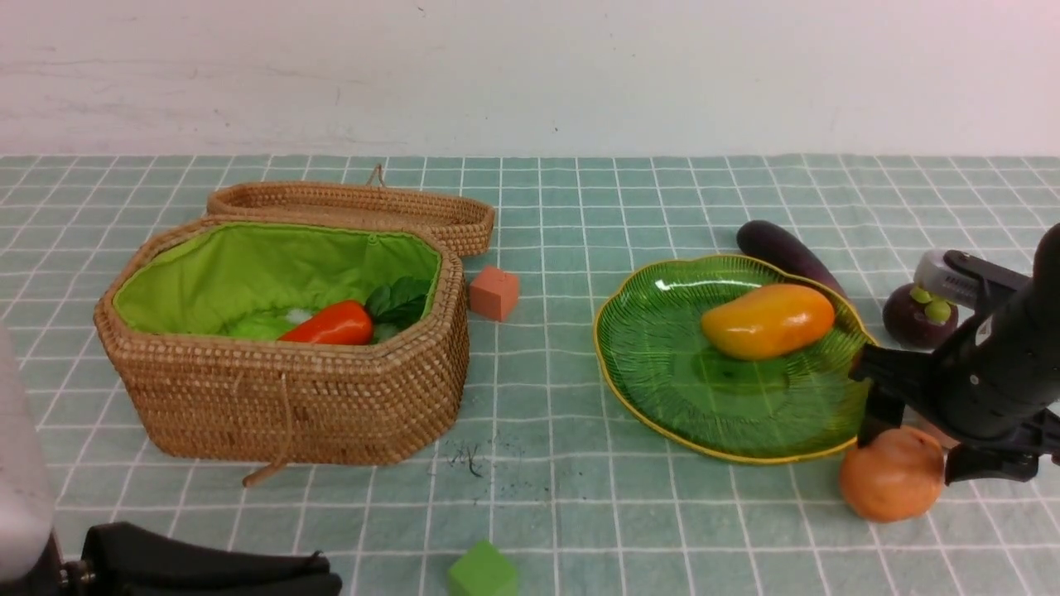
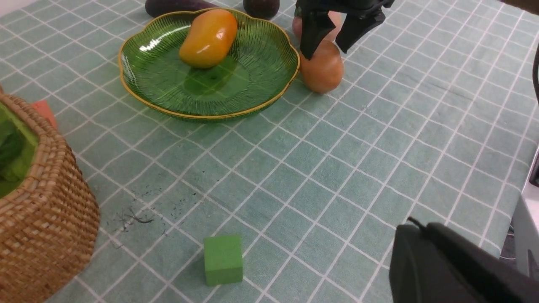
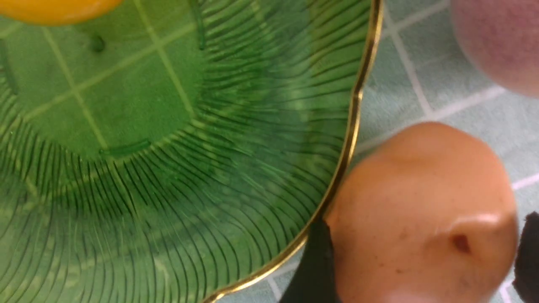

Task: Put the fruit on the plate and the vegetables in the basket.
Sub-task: Grab a potato with your left arm and place it in the basket on the left

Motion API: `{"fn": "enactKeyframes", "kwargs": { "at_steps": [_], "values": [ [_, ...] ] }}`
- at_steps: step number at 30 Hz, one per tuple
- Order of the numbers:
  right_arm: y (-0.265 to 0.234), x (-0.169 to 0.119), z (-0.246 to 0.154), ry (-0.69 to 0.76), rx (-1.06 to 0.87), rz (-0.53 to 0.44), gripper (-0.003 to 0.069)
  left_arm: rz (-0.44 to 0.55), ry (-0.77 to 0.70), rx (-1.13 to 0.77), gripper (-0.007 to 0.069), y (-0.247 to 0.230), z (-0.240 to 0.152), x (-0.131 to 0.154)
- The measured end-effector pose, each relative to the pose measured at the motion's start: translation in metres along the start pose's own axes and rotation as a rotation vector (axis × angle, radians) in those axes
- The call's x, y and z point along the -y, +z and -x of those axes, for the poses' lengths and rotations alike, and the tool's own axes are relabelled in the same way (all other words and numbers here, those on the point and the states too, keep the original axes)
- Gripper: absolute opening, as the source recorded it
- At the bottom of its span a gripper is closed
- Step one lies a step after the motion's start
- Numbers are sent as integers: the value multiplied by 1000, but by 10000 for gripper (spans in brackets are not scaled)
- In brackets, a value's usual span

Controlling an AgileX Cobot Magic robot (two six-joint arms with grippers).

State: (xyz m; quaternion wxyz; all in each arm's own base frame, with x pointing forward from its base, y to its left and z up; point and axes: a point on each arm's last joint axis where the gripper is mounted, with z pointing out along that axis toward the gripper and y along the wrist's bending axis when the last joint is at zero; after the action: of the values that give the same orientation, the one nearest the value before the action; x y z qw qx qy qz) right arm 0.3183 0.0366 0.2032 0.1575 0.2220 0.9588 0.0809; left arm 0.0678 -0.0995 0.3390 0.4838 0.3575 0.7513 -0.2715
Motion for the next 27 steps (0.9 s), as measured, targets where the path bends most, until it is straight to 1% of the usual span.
{"fn": "enactKeyframes", "kwargs": {
  "at_steps": [4,19,27],
  "values": [
    [4,-1,1,-4,-7,-4,576,-4,-2,11,-13,0,1,0],
    [5,-1,0,-106,-46,-10,579,-7,-6,22,-13,0,2,1],
    [1,0,-3,-131,-69,-15,579,7,21,31,-13,0,3,-1]
  ]
}}
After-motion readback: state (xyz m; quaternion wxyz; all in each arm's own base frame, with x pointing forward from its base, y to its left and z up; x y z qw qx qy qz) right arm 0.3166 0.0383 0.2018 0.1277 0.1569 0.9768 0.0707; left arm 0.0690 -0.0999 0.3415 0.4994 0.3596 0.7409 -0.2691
